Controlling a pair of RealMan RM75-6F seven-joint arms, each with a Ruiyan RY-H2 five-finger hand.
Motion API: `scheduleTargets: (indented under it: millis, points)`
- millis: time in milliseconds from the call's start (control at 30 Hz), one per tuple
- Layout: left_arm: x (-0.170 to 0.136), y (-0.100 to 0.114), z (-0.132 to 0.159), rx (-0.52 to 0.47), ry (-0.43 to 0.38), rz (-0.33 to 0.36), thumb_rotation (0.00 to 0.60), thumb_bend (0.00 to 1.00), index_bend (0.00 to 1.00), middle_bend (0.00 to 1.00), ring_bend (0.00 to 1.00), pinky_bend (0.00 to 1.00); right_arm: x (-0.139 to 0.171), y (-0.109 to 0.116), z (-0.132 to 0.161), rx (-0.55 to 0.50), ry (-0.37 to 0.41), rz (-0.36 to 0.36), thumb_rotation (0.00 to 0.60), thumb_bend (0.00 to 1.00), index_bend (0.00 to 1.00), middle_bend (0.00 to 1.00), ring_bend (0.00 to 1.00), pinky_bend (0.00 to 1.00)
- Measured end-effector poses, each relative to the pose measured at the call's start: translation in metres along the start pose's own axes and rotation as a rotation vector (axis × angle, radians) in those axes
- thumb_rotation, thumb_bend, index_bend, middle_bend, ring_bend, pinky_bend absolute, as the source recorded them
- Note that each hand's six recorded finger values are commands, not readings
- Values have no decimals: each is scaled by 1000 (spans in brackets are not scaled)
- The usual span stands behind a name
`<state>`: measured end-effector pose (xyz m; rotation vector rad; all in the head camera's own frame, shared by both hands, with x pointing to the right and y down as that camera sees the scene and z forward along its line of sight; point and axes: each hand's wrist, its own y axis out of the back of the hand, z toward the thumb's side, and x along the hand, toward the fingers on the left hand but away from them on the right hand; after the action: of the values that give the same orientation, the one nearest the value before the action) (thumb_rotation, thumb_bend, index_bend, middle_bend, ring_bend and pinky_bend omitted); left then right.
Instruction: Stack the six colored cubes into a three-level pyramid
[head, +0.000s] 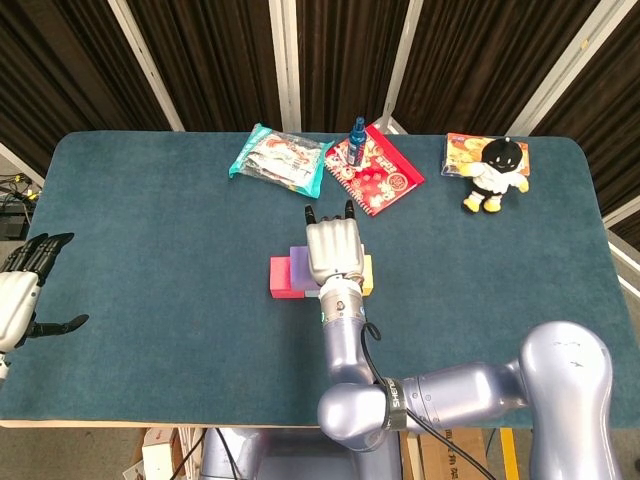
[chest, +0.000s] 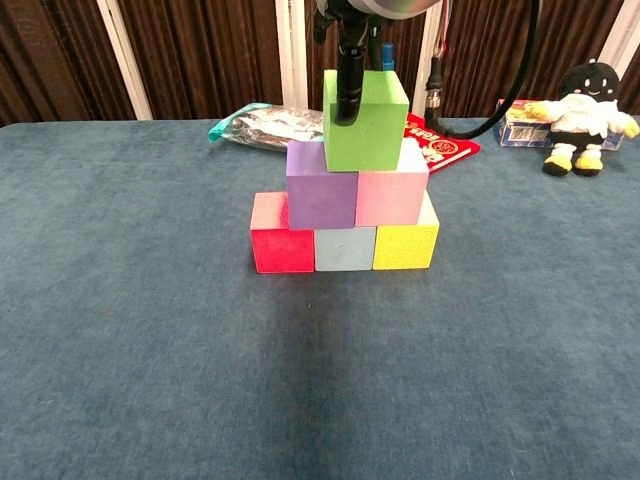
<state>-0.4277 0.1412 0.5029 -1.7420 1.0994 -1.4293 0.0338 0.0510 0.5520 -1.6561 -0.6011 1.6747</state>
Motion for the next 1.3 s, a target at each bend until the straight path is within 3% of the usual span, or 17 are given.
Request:
scheduleTargets:
  millis: [1300]
  points:
    - [-1,0,1,-4,-6,-3,600,127,0,66,40,88,2,-1,-3,6,-12,6,600,294,0,416,342,52]
